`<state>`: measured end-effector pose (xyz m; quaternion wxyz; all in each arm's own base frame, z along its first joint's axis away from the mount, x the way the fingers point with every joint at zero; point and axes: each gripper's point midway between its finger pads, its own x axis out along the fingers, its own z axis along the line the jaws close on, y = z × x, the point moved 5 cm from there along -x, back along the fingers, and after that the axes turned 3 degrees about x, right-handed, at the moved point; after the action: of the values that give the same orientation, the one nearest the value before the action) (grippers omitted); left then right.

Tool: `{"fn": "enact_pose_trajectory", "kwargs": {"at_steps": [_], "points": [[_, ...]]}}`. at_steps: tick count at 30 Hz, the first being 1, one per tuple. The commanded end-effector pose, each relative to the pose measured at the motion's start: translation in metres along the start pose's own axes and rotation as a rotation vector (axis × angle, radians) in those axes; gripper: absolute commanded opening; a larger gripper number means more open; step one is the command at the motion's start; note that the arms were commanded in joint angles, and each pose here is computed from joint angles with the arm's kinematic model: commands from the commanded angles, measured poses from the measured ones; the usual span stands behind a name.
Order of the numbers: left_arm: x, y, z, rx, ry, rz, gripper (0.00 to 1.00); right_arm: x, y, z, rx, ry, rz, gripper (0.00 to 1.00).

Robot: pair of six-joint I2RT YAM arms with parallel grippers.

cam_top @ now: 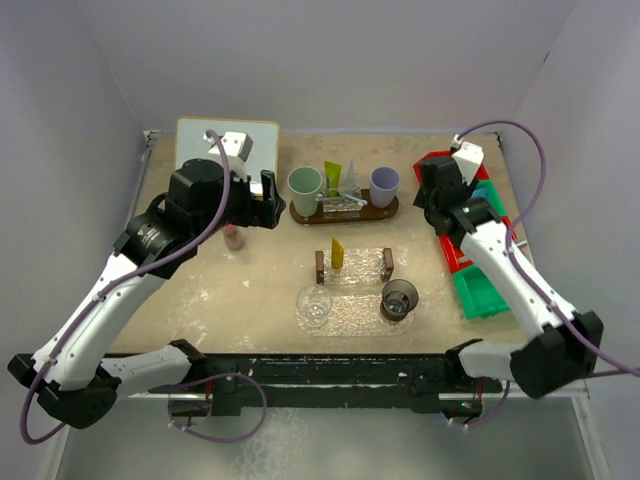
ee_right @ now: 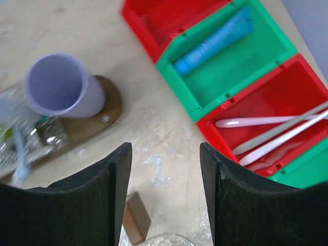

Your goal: Prepare toiletry sets of a toothbrush and toothpaste on the tray

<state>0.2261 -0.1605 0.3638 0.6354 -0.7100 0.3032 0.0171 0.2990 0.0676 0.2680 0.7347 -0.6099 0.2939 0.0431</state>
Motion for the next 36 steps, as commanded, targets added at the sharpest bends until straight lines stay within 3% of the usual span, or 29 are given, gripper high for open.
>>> {"fn": "enact_pose_trajectory", "kwargs": {"at_steps": [1,7,12,21,36], "points": [[0.008,-0.02,0.007,0.006,-0.04,-0.06,0.93,0.041,-0.011,-0.018,0.234,0.218,0.045,0.57],[0.021,-0.03,0.016,0.006,-0.068,-0.031,0.93,0.086,-0.012,-0.035,0.337,0.391,0.133,0.54],[0.034,-0.044,0.022,0.023,-0.086,-0.025,0.93,0.13,0.004,-0.046,0.536,0.346,0.241,0.44],[0.066,-0.056,0.032,0.086,-0.121,0.026,0.94,0.177,0.017,-0.052,0.606,0.4,0.292,0.42],[0.079,-0.065,0.047,0.123,-0.148,0.052,0.93,0.225,0.032,-0.064,0.731,0.403,0.301,0.45]]}}
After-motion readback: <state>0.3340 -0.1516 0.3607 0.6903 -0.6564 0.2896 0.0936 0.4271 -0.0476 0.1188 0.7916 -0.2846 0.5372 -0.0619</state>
